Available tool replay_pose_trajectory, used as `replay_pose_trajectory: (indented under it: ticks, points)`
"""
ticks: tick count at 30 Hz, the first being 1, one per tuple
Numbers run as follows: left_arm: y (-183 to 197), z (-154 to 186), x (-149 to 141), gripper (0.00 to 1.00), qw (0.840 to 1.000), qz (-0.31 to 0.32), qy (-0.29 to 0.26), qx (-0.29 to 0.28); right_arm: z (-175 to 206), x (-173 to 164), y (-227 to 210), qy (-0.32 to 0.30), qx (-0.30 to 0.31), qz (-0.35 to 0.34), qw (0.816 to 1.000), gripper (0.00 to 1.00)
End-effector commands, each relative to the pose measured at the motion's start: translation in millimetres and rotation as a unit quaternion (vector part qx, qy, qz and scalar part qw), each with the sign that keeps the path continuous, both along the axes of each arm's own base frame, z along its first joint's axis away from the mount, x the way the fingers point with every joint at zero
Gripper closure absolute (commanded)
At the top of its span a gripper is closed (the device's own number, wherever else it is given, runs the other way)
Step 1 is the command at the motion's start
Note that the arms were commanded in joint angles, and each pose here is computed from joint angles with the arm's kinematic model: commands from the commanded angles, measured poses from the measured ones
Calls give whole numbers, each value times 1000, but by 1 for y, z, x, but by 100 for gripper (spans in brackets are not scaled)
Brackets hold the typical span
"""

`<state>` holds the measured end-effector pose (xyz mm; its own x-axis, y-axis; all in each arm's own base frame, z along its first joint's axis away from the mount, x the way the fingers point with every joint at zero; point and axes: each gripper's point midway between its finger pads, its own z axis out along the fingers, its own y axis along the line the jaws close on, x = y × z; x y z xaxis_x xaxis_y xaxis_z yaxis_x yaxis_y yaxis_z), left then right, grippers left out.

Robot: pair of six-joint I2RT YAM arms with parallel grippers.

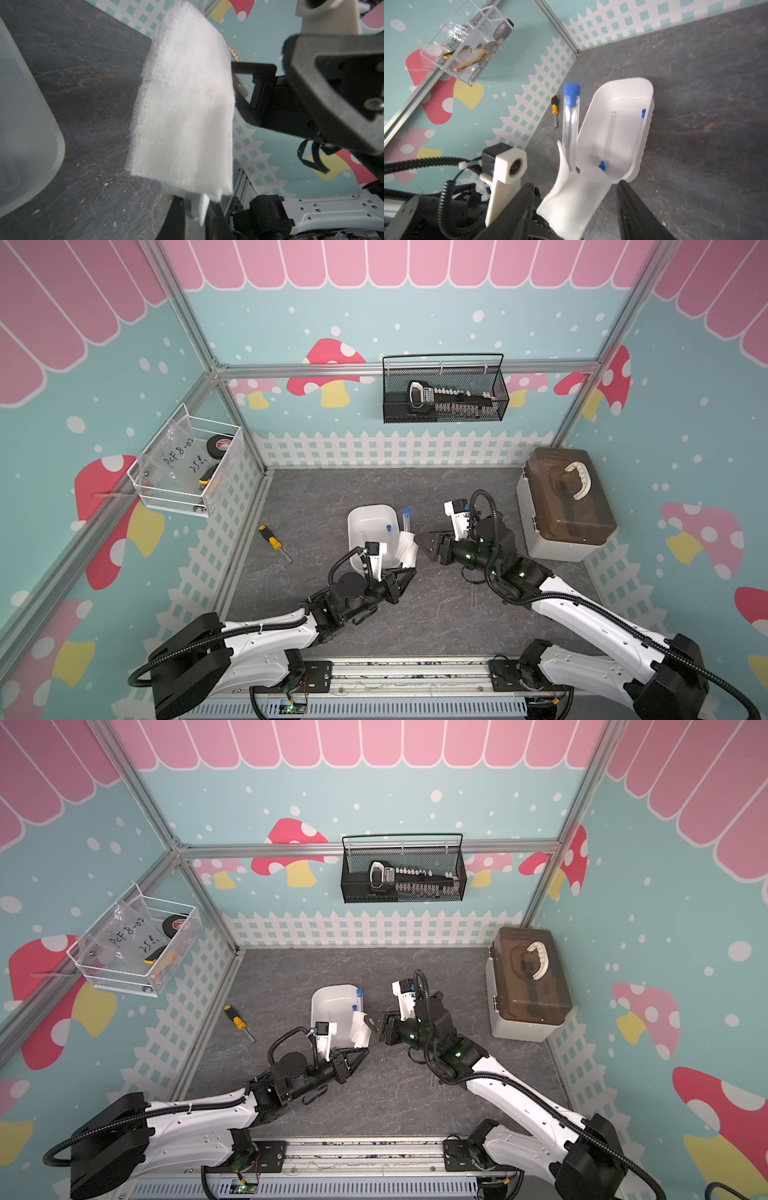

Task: Wipe the exteriors of test tubes
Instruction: Wipe the dirt from the test tube.

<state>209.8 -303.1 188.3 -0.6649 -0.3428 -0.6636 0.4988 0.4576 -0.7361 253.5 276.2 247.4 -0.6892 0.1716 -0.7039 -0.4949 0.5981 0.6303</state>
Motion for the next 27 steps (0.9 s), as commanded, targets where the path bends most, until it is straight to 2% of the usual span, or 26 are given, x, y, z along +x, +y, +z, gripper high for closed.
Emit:
replay_pose_trajectory:
  ticks: [1,7,9,14,19,22,27]
  points:
    - [3,1,3,94,1000,7,-9,15,-12,-6,8,25,21,11,999,38]
    - [-1,0,0,94,1000,-8,-8,22,-14,-2,34,23,50,40,998,39]
    - [-4,0,-1,94,1000,-14,-7,24,-12,0,41,17,57,48,997,42]
    - [-6,2,-1,94,1000,-18,-9,21,-16,3,48,17,53,51,997,59]
    - [-6,1,-1,93,1000,-19,-8,24,-17,4,47,12,53,49,997,83]
    - [-5,0,-1,85,1000,-16,-4,21,-13,4,45,6,54,46,997,89]
    - [4,-9,-4,59,999,-7,13,34,-10,5,40,-7,43,38,998,90]
